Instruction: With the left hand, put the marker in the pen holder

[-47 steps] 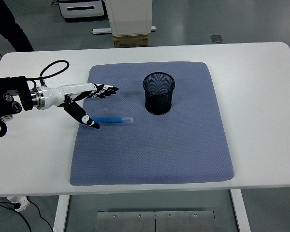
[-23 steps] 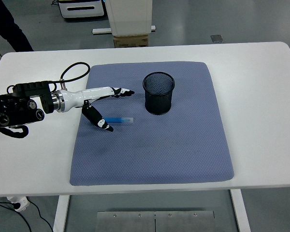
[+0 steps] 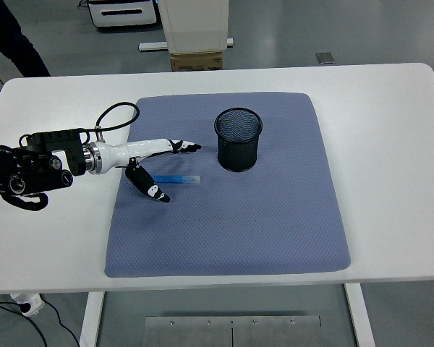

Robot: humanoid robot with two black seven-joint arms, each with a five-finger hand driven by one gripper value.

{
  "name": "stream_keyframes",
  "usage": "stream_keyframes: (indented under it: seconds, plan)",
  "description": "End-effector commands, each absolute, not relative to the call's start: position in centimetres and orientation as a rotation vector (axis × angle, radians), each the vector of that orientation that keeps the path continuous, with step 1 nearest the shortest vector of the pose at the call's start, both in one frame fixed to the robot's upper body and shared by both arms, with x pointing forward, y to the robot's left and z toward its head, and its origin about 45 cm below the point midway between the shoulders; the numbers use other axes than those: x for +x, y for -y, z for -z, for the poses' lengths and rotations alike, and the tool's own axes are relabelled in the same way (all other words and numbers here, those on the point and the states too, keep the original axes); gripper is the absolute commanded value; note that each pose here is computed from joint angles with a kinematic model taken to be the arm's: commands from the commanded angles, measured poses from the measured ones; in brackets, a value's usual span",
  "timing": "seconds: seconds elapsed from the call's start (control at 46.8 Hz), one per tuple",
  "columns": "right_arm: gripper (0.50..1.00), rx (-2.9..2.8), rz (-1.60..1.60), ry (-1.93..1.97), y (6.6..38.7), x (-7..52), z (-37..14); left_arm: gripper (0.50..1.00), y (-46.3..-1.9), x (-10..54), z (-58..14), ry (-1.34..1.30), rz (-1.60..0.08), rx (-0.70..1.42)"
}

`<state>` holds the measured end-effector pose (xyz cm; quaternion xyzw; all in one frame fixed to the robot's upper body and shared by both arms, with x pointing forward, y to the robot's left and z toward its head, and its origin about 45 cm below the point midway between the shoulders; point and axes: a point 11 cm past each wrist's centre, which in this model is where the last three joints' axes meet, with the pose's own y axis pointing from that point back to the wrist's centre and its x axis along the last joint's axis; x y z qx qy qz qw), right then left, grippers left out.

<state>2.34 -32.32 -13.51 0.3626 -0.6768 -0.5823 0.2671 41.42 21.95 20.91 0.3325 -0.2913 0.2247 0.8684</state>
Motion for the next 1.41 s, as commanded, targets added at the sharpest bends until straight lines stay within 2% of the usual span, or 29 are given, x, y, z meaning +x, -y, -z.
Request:
stream_keyframes:
  seconds: [0.0, 0.064, 0.15, 0.748, 0.876, 1.004, 1.389]
  plan:
    - [1.0, 0.979, 1.571, 1.828, 32.33, 2.34, 13.51, 0.862, -21.59, 41.36, -20.82, 0.611, -0.463, 0.693]
    - [1.0, 0.978, 1.572, 1.826, 32.32, 2.32, 13.51, 0.813, -21.46, 41.31, -20.77, 0.612, -0.459, 0.691]
    - [1.0, 0.978, 1.572, 1.826, 32.32, 2.32, 13.51, 0.777, -21.49, 41.28, -20.69, 0.61, -0.459, 0.693]
    - [1.0, 0.978, 1.572, 1.826, 32.32, 2.32, 13.51, 0.76, -22.18, 41.7, -20.04, 0.658, -0.477, 0.724]
    - [1.0, 0.978, 1.572, 1.826, 32.32, 2.32, 13.51, 0.698, -22.11, 41.72, -20.07, 0.671, -0.476, 0.724]
    - [1.0, 0.98, 1.57, 1.827, 32.33, 2.34, 13.51, 0.61, -22.08, 41.75, -20.14, 0.712, -0.466, 0.729]
    - [1.0, 0.979, 1.571, 1.825, 32.32, 2.32, 13.51, 0.61, -21.83, 41.63, -19.96, 0.719, -0.463, 0.724]
